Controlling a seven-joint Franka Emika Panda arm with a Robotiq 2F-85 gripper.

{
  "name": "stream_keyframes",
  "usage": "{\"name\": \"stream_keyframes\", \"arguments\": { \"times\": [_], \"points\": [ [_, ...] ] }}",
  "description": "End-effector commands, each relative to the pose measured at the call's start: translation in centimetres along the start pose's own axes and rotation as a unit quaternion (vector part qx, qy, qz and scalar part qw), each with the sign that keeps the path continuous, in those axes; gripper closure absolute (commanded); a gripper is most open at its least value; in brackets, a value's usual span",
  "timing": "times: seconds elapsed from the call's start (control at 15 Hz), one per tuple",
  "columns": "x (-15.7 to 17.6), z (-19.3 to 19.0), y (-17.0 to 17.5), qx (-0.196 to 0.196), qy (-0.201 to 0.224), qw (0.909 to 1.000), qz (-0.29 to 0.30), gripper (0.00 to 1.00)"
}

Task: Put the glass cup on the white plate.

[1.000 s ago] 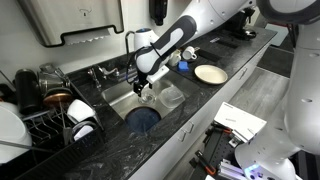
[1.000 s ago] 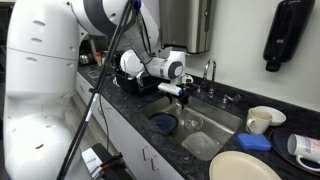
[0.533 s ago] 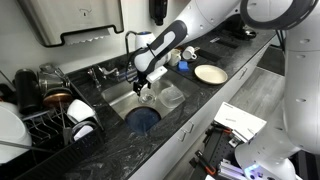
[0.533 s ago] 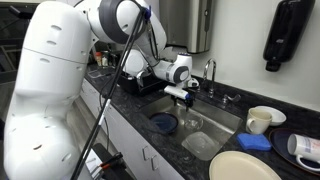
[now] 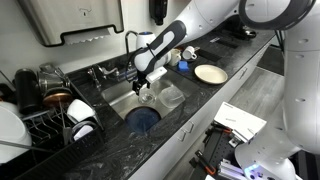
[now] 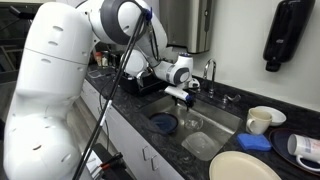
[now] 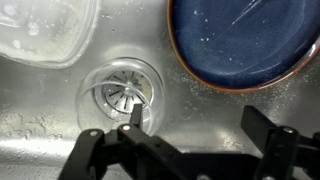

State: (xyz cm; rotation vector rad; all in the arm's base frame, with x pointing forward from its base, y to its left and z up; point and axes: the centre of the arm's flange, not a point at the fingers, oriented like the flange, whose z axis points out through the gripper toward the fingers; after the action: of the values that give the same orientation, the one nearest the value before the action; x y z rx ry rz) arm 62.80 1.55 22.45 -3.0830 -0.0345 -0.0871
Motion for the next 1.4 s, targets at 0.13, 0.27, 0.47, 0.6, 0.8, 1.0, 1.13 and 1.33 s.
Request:
{"name": "stream_keyframes", "arguments": {
  "times": [0.13,0.27,0.47,0.6,0.8,1.0,1.13,1.33],
  "points": [
    [0.6,1.6,1.6,0.03,0.027,0.9986,0.035,0.0],
    [0.9,2.3,2.2,0.032,0.037,0.9978,0.044,0.0],
    [1.2,3.7,2.6,0.038,0.04,0.9975,0.043,0.0],
    [1.2,4.8,2.6,0.042,0.032,0.9977,0.042,0.0],
    [1.5,6.3,2.7,0.042,0.026,0.9977,0.047,0.0],
    [2.0,7.5,2.9,0.044,0.027,0.9972,0.054,0.34],
    [2.3,8.2,3.1,0.046,0.025,0.9971,0.056,0.49],
    [2.6,8.8,3.3,0.047,0.023,0.9969,0.059,0.69]
  ]
}}
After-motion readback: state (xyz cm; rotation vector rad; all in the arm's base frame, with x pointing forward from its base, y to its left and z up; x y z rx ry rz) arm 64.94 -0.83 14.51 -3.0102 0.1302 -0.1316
